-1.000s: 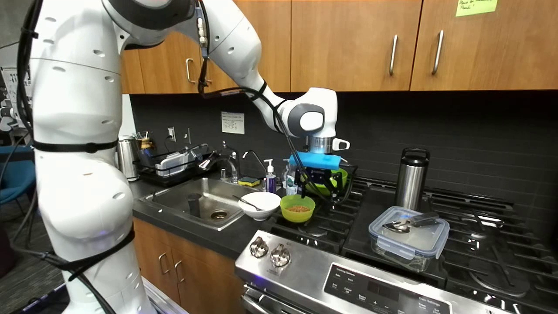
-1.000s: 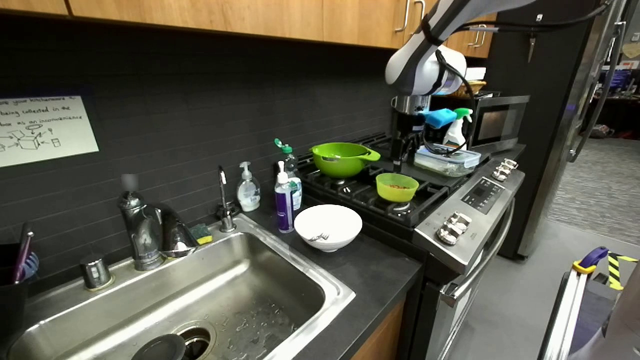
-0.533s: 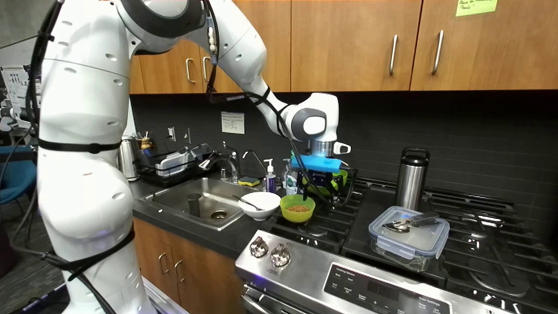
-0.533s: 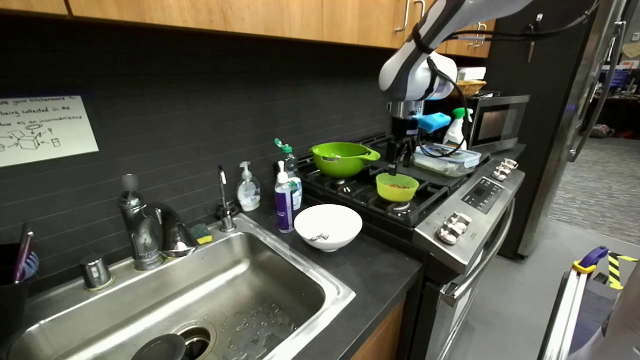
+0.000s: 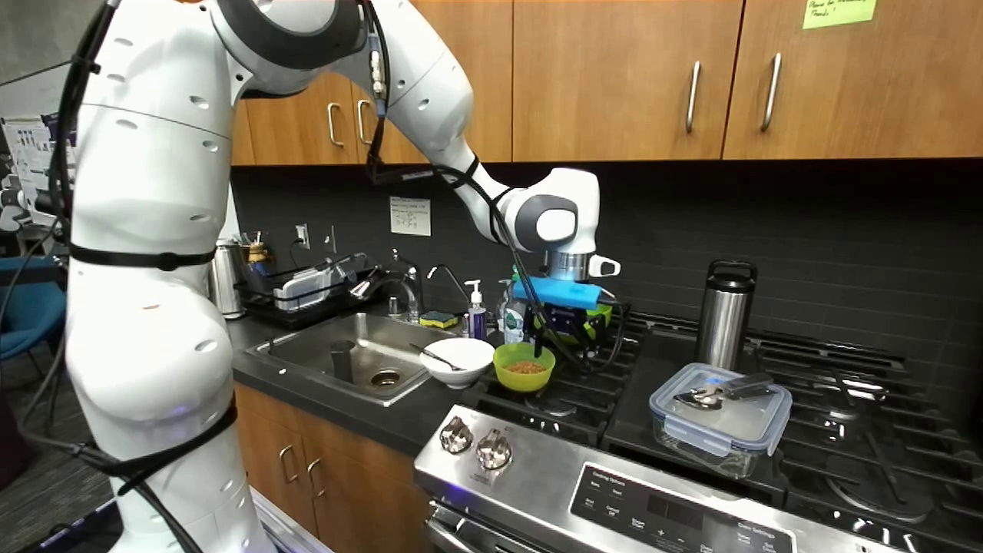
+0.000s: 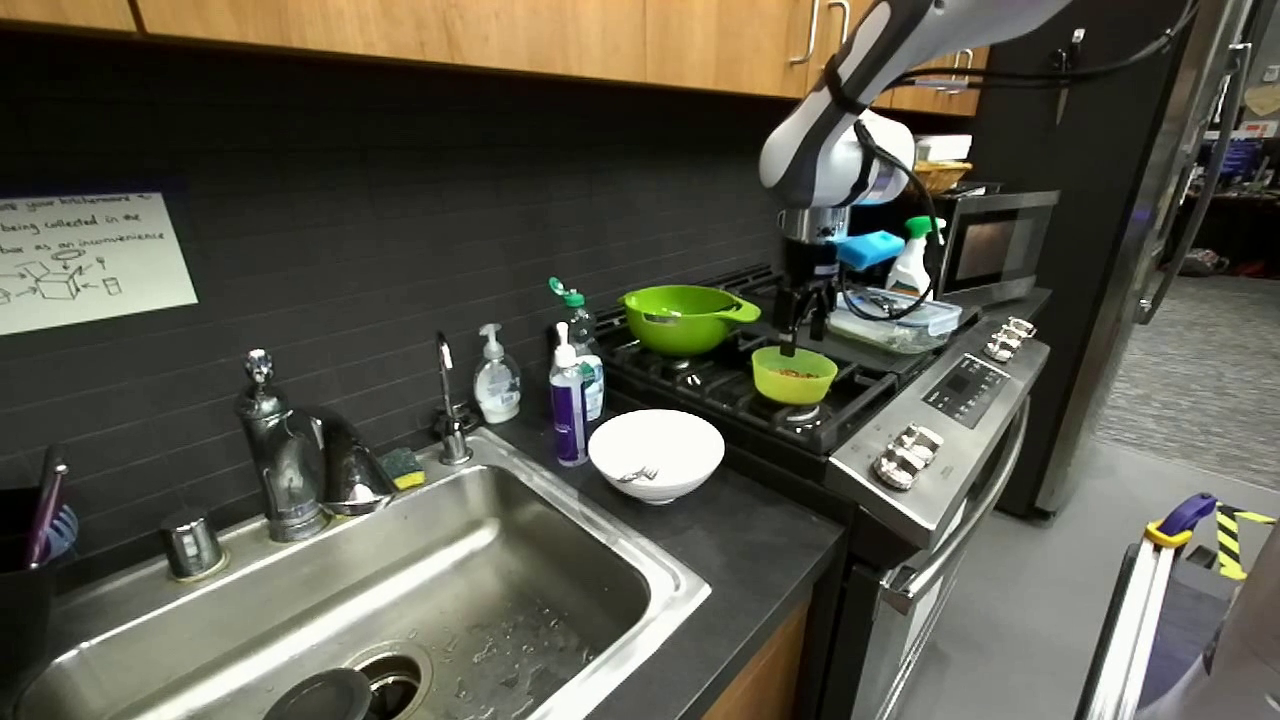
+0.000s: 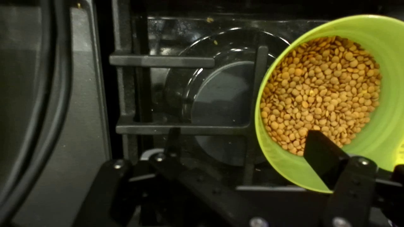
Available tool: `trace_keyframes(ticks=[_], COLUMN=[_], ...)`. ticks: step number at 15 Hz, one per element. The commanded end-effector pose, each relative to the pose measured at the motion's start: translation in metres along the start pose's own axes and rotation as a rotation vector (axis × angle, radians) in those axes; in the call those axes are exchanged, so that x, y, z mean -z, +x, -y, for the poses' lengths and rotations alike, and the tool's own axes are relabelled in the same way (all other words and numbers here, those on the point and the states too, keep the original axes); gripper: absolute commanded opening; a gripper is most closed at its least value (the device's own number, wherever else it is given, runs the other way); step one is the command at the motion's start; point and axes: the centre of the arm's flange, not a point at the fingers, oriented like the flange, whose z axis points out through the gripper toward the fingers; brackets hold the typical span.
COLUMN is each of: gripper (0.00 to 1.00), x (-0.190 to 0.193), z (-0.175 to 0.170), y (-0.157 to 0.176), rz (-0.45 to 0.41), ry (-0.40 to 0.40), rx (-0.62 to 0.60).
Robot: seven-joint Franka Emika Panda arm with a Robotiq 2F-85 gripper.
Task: Pour some of the content of the yellow bowl into the white bowl
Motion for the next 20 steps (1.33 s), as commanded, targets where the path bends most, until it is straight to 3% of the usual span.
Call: trace_keyframes(ticks=[1, 6, 8, 9, 13, 14, 15, 16, 18, 20], gripper=[1.0, 0.97, 0.73, 0.74, 0.43, 0.45, 0.36, 0.18, 0.04, 0.0], x=[-0.003, -0.01, -0.012, -0.012, -0.014, -0.014, -0.014, -0.015, -0.015, -0.014], z=[-0.002, -0.002, -0.002, -0.003, -0.003, -0.002, -0.002, -0.001, 0.0, 0.003], y=[-0.002, -0.009, -0.01, -0.01, -0.012, -0.011, -0.011, -0.011, -0.011, -0.009], rz=[0.021, 0.046, 0.053, 0.055, 0.061, 0.062, 0.063, 0.064, 0.063, 0.064], ry=[0.005, 0.02, 0.022, 0.023, 0.027, 0.027, 0.028, 0.028, 0.029, 0.033], rx=[-0.017, -0.031, -0.034, -0.036, -0.038, -0.038, -0.037, -0.036, -0.036, -0.033])
